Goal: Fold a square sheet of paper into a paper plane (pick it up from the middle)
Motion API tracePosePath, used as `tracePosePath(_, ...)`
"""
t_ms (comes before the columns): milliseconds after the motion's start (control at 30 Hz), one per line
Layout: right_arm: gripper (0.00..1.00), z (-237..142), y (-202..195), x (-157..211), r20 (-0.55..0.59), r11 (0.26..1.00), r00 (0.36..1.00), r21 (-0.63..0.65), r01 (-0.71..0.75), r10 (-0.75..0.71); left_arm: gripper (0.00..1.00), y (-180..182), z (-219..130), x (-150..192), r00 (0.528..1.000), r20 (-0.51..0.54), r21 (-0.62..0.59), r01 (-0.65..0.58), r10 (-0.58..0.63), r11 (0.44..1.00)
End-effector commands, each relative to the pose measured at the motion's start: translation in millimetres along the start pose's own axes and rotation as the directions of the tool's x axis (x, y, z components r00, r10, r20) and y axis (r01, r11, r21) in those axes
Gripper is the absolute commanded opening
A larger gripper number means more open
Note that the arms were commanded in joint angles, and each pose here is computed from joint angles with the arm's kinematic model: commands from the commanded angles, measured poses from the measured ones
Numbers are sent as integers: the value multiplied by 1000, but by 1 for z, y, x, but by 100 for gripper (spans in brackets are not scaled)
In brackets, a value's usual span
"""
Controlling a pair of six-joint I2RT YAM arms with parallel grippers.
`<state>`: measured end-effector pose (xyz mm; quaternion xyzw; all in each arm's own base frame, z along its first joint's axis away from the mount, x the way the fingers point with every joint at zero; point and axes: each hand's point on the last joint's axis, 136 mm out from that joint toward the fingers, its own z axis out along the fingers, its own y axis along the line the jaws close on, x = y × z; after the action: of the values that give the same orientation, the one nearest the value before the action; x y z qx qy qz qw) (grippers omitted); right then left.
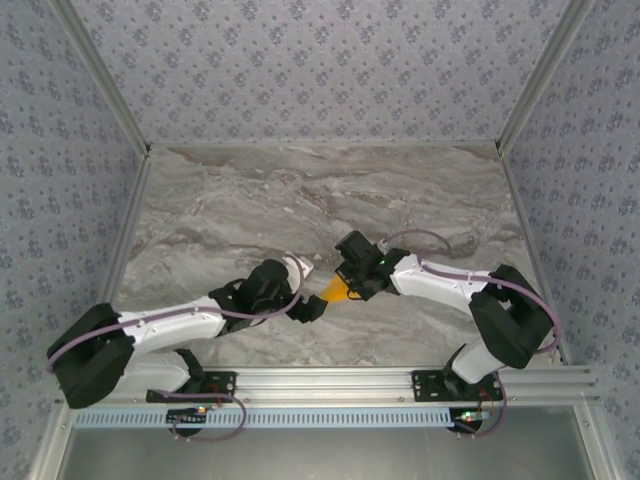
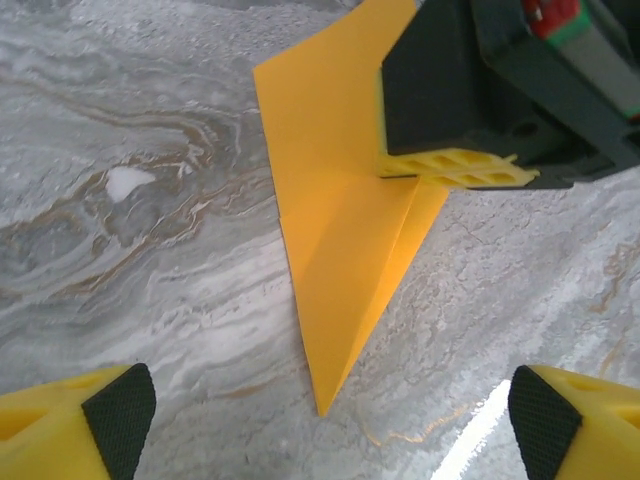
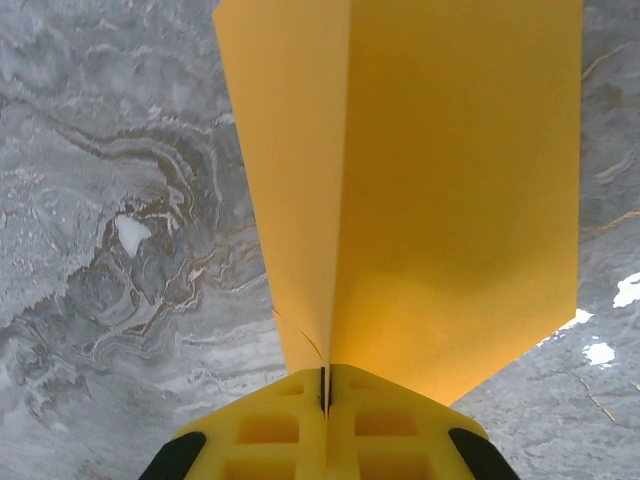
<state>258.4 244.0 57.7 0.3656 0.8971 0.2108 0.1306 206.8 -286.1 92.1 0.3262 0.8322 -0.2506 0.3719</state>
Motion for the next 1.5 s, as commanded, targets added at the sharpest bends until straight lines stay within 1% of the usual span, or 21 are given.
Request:
tracePosePath(0, 0, -3, -13, -3, -12, 996, 996, 42, -84, 85, 90, -5, 10, -23, 988, 91, 9, -123, 121, 992)
tracePosePath(133, 0, -2, -17, -3, -45, 993, 993, 53, -109, 111, 79, -7, 25, -23, 980, 101, 13, -174, 171, 985)
tracePosePath(267, 0, -1, -21, -4, -76, 990, 989, 66, -125, 130, 78, -8, 35, -22, 967, 160, 23, -203, 197, 979)
tracePosePath(433, 0, 0, -21, -1, -124, 989, 983, 66, -129, 136, 73, -18, 48, -19, 965, 164, 83, -219, 203, 972)
tracePosePath(567, 0, 0, -22, 0, -149, 988, 978, 67, -137, 146, 70, -24, 57, -14, 966, 147, 121, -229, 210, 966)
tracePosePath(733, 0, 1, -23, 2, -176, 987, 973, 69, -142, 152, 69, -24, 66, -10, 964, 150, 125, -241, 221, 963)
tracePosePath(867, 0, 0, -23, 5, -200, 987, 968, 68, -143, 154, 66, -24, 72, -9, 962, 143, 129, -253, 234, 959)
tracePosePath(933, 0, 0, -23, 7, -212, 988, 965, 70, -141, 152, 63, -24, 75, -11, 961, 146, 128, -252, 233, 959)
tracePosePath(1067, 0, 1, -25, 10, -227, 988, 962, 74, -138, 151, 53, -27, 77, -11, 961, 140, 139, -259, 240, 956)
tracePosePath(1233, 0, 0, -22, 13, -247, 989, 958, 66, -134, 146, 38, -25, 79, -5, 960, 112, 137, -271, 257, 953)
tracePosePath(1333, 0, 0, -21, 11, -249, 989, 958, 62, -133, 145, 33, -24, 79, -3, 959, 104, 134, -276, 264, 952)
tracePosePath(1467, 14, -1, -19, 10, -254, 990, 957, 54, -127, 137, 27, -24, 79, -3, 959, 99, 133, -278, 267, 951)
